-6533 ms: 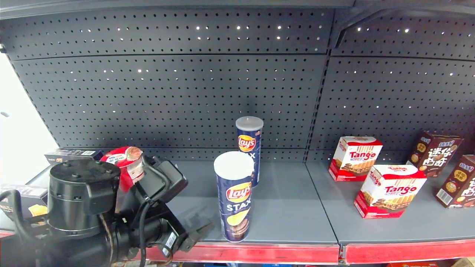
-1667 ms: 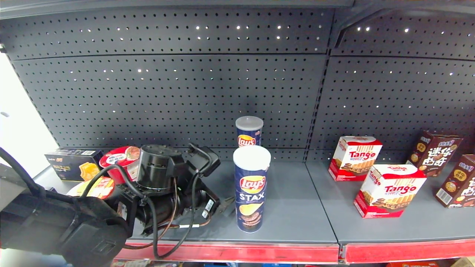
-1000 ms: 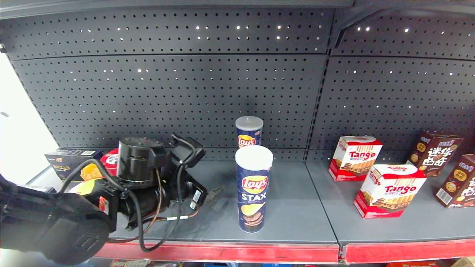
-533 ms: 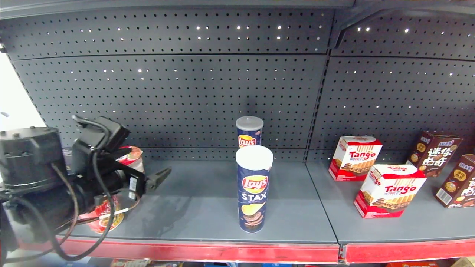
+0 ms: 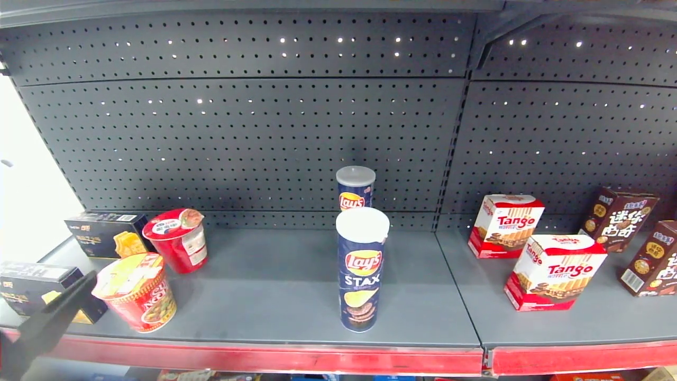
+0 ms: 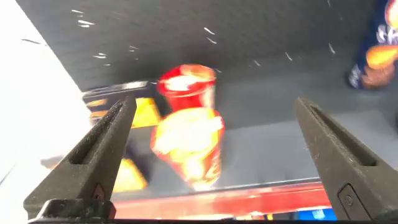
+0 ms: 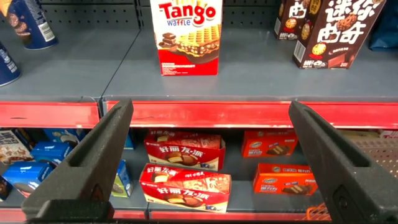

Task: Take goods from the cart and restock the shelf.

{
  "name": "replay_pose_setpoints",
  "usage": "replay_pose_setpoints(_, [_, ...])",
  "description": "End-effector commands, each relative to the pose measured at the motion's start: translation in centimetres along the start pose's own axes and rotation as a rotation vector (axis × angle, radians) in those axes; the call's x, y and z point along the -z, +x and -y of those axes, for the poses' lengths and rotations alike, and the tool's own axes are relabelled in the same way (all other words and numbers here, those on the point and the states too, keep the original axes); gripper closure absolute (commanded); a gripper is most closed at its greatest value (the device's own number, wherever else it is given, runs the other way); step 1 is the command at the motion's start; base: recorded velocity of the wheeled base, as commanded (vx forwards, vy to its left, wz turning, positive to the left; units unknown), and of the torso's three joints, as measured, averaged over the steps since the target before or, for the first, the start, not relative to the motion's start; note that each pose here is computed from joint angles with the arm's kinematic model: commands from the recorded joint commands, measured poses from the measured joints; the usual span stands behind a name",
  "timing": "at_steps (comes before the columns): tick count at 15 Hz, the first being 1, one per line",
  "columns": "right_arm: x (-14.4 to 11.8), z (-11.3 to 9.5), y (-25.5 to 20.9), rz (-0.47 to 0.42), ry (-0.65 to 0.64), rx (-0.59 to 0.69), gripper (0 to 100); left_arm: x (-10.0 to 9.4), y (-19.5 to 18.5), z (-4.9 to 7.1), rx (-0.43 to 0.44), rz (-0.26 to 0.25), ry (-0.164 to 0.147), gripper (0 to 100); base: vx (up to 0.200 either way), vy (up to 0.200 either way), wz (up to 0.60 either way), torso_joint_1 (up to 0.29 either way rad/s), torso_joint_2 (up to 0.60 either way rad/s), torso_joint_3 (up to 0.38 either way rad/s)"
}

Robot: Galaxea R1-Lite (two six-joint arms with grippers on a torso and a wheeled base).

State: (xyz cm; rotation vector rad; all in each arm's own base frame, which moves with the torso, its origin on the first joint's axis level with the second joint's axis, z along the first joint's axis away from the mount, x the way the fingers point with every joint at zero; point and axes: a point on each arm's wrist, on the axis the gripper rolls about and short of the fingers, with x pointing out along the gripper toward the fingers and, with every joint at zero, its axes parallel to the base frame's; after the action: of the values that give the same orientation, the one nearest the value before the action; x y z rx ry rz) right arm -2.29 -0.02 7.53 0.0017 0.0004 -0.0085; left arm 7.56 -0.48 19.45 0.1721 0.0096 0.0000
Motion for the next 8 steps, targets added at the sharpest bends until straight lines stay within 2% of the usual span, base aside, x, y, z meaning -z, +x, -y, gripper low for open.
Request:
replay_pose_setpoints(1, [0.0, 0.0, 0.0, -0.001, 0.000, -0.001, 0, 3.5, -6.7, -0.3, -0.212, 0.161, -0.076, 0, 0.000, 0.000, 0.00, 0.000, 0.00, 0.000])
replay_pose_setpoints(2, [0.0, 0.0, 0.0, -0.001, 0.000, -0.001, 0, 4.7, -7.2, -0.2, -0.269, 0.165, -0.118, 0, 0.000, 0.000, 0.00, 0.000, 0.00, 0.000])
replay_pose_setpoints(3, [0.0, 0.0, 0.0, -0.001, 0.000, -0.001, 0, 5.6, -7.5, 0.0, -0.291, 0.161, -0.137, 0, 0.000, 0.000, 0.00, 0.000, 0.00, 0.000])
replay_pose_setpoints(4, [0.0, 0.0, 0.0, -0.001, 0.000, -0.001, 0, 7.7, -8.1, 0.4, -0.324, 0.156, -0.144, 0, 0.000, 0.000, 0.00, 0.000, 0.00, 0.000])
replay_pose_setpoints(5, [0.0, 0.0, 0.0, -0.001, 0.000, -0.001, 0, 8.8, -8.5, 0.7, -0.331, 0.103, -0.140, 0, 0.000, 0.000, 0.00, 0.000, 0.00, 0.000])
replay_pose_setpoints(7, [0.0, 0.0, 0.0, -0.001, 0.000, -0.001, 0, 10.3, -9.1, 1.1, -0.300, 0.031, -0.138, 0, 0.000, 0.000, 0.00, 0.000, 0.00, 0.000])
replay_pose_setpoints(8, [0.0, 0.0, 0.0, -0.001, 0.000, -0.001, 0, 10.6, -9.1, 1.1, -0.294, 0.007, -0.147, 0, 0.000, 0.000, 0.00, 0.000, 0.00, 0.000])
